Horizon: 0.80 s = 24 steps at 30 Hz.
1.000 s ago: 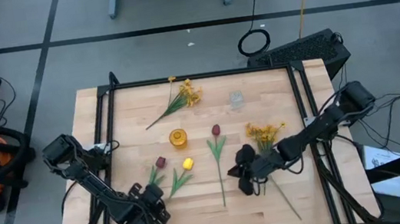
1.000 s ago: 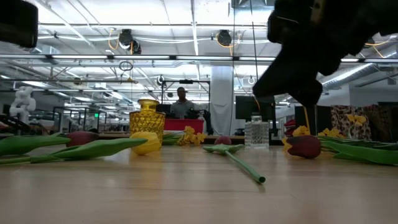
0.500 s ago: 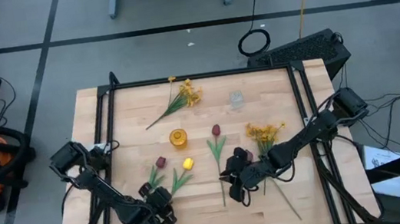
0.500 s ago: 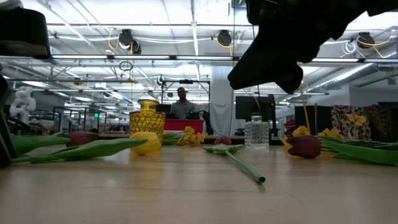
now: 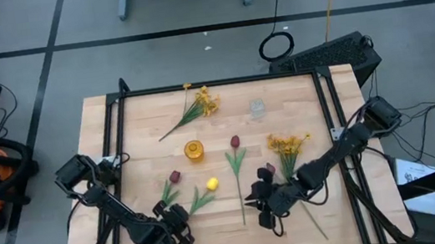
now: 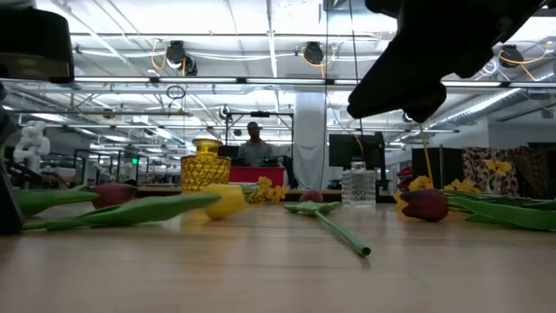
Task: Sort flowers into vase by color
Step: Move the yellow tulip to the middle right of the table
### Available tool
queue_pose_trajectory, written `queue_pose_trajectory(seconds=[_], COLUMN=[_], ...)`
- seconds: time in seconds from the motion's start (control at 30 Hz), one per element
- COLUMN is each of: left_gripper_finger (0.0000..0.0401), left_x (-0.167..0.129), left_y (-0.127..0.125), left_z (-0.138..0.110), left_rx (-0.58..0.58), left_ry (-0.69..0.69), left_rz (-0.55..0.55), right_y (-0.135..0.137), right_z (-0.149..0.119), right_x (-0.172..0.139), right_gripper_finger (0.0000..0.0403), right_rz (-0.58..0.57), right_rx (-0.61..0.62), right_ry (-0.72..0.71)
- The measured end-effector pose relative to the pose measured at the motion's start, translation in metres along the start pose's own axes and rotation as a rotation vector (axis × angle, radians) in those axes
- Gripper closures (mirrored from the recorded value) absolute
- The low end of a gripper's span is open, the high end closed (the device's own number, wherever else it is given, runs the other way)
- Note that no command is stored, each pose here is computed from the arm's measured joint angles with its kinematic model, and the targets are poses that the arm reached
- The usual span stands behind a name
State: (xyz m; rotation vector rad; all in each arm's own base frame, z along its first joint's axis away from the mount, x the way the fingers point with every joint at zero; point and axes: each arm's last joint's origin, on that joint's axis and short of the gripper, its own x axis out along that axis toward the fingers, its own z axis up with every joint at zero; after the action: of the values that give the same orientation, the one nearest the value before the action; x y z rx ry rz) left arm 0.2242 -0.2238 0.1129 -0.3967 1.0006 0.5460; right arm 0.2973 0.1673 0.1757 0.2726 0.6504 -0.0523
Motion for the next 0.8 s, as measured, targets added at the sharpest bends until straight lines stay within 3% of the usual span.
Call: queue_pose_trajectory(seconds=[0.17, 0.43, 0.67, 0.8], left_gripper_finger=[0.0397, 0.0400, 0.0400, 0.0401], left_x=[-0.008, -0.044, -0.075, -0.085], left_y=[-0.002, -0.004, -0.011, -0.025], left_z=[0.006, 0.030, 0.054, 0.071], left_rx=[-0.016, -0.070, -0.010, 0.046], left_ry=[-0.027, -0.198, -0.489, -0.672], left_rz=[-0.020, -0.116, -0.217, -0.244], right_y=[0.007, 0.023, 0.036, 0.042], right_z=[-0.004, -0.002, 0.001, 0.007], right_x=[-0.005, -0.020, -0.013, -0.002], right_gripper_finger=[0.0341, 0.0341, 0.0341, 0.0341], right_rz=[0.023, 0.096, 0.097, 0.159], right_rx=[-0.015, -0.012, 0.006, 0.009], right_ry=[0.003, -0.051, -0.241, -0.373])
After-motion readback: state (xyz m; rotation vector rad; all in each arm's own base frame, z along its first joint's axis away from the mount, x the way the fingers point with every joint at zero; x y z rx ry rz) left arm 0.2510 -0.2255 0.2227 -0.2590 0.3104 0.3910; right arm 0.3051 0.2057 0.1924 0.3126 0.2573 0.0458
